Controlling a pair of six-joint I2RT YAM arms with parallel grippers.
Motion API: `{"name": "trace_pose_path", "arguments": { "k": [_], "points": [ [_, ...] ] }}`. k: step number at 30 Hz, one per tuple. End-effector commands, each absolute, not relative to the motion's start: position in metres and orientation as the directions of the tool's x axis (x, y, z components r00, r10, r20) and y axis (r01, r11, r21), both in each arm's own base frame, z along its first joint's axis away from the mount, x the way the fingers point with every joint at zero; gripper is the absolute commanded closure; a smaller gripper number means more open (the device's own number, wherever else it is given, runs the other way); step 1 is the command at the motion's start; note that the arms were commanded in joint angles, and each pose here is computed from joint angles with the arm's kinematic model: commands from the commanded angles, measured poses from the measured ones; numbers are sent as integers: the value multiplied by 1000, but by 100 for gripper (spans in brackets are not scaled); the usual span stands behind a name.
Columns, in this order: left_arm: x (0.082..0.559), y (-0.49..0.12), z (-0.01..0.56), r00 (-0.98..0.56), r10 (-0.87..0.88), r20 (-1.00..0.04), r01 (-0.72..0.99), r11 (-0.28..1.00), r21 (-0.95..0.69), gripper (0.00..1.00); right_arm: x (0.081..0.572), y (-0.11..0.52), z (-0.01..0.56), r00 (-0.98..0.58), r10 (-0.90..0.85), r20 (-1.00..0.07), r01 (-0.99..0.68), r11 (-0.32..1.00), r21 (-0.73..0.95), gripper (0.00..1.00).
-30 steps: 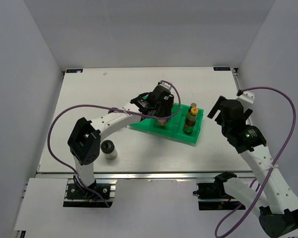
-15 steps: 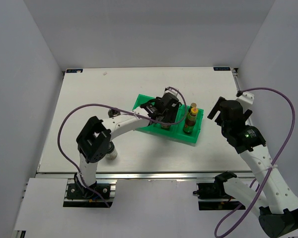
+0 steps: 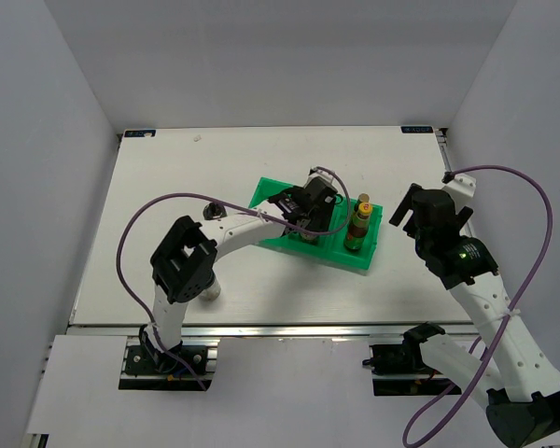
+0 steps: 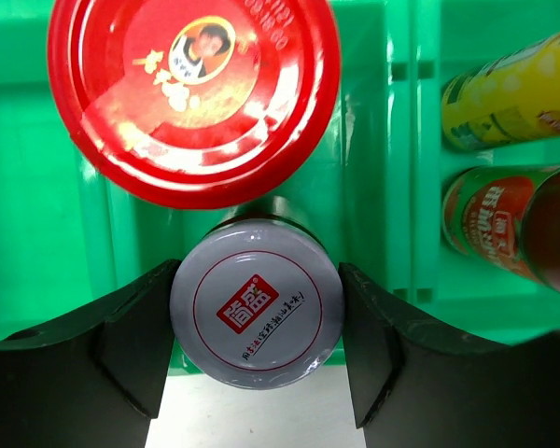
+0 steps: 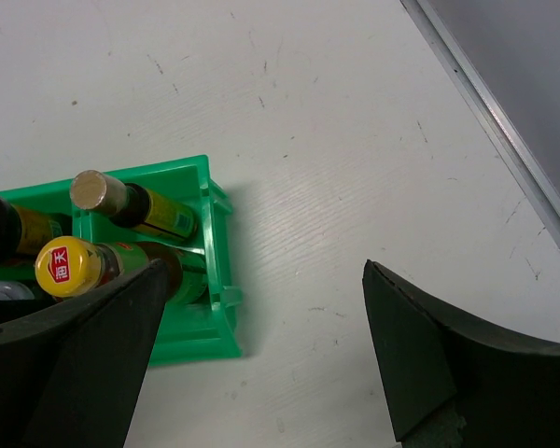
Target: Organize the condiment bottles
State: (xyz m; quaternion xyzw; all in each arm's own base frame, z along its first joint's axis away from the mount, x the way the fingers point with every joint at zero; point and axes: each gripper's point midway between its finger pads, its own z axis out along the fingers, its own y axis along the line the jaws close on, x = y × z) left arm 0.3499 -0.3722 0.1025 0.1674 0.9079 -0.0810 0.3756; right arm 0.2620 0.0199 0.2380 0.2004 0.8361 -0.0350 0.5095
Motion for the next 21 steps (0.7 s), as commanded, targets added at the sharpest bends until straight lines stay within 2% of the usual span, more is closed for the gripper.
{"name": "trace_pose_path", "arguments": {
  "k": [1, 2, 5, 10, 15, 17, 18, 21],
  "points": [
    [360, -382, 145, -613, 172, -771, 351, 934, -70, 30, 266, 18, 250, -352, 314, -882, 373, 911, 176, 11],
    [360, -381, 146, -611, 175, -772, 353, 933, -68, 22, 265, 18, 251, -348, 317, -882, 374, 910, 179, 10],
    [356, -381, 157, -605, 173, -777, 371, 925, -83, 14, 265, 18, 253, -341, 318, -885, 369, 911, 186, 11],
    [346, -385, 174, -587, 176, -790, 416, 903, -107, 11, 264, 19, 254, -340, 321, -884, 364, 912, 191, 11],
    [333, -384, 215, -547, 159, -822, 472, 870, -146, 10, 265, 22, 254, -343, 321, -883, 348, 916, 198, 11],
    [326, -376, 222, -544, 162, -823, 472, 870, -141, 7, 266, 24, 252, -350, 312, -883, 336, 922, 192, 11],
    [323, -368, 238, -530, 139, -836, 464, 873, -149, 2, 266, 26, 251, -358, 307, -882, 324, 926, 192, 11],
    [315, -337, 233, -535, 137, -833, 401, 910, -108, 2, 269, 29, 249, -365, 287, -886, 299, 937, 180, 11]
  ]
}}
